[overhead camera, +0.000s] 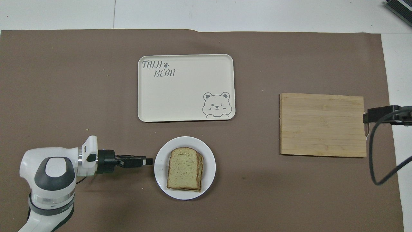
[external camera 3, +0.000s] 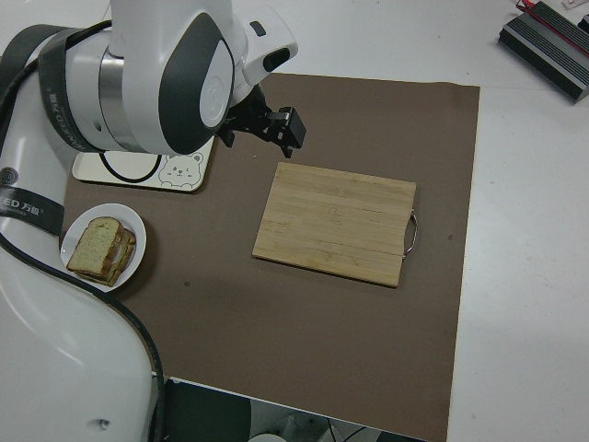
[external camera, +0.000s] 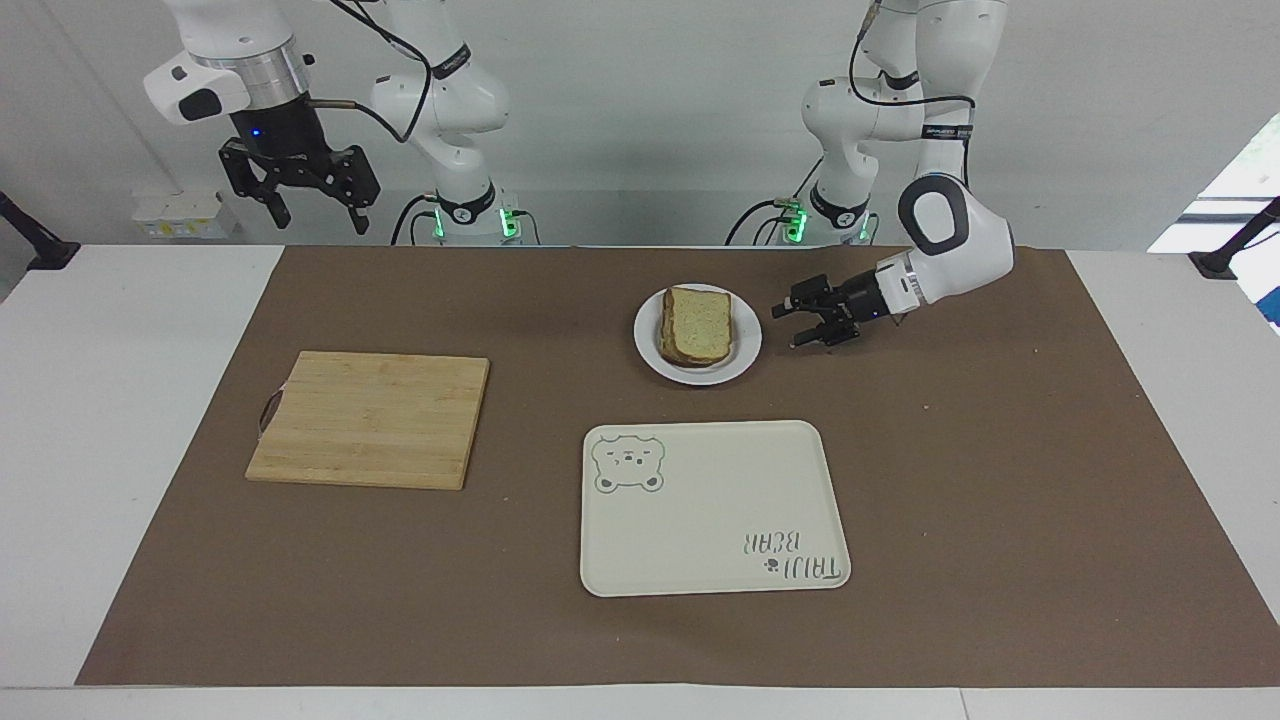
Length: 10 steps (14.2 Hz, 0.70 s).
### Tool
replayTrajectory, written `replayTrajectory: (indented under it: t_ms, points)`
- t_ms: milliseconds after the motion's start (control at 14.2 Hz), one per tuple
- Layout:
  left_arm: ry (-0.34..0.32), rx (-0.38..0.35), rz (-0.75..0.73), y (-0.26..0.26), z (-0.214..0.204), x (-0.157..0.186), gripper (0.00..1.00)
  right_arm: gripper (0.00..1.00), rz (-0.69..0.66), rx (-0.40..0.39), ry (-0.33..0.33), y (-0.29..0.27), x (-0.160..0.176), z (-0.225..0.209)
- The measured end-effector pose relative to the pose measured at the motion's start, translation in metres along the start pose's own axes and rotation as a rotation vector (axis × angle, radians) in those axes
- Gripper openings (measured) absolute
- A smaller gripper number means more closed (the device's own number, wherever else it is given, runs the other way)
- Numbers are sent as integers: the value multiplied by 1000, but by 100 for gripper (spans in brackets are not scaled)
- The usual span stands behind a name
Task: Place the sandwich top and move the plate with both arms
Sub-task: 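Reach the left gripper to the white plate's rim nearest it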
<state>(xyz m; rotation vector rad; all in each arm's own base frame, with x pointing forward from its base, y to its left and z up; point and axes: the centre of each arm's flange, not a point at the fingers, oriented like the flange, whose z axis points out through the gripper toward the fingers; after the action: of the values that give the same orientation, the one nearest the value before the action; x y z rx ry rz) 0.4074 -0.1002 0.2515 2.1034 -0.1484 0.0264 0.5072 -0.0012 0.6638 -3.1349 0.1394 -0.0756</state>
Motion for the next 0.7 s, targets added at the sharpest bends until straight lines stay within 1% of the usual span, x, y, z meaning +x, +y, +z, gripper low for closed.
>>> replayTrajectory:
  t_ms: [141,281,492,562,633,703]
  points:
    - [2,-26,-12,-10,9,-4,77,100,-5,0,0,0,0,0]
    - [-1,-61,-18,-7,12,-5,77,100,-4,2,0,1,0,0]
    - [1,-74,-22,-5,13,-5,75,100,0,9,0,2,0,0]
    - [2,-78,-24,-5,14,-5,70,100,-1,11,0,2,0,0]
    - [2,-82,-26,-4,16,-6,70,100,-1,13,0,2,0,0]
    - [-1,-85,-27,-3,19,-8,65,100,-1,14,0,1,0,0]
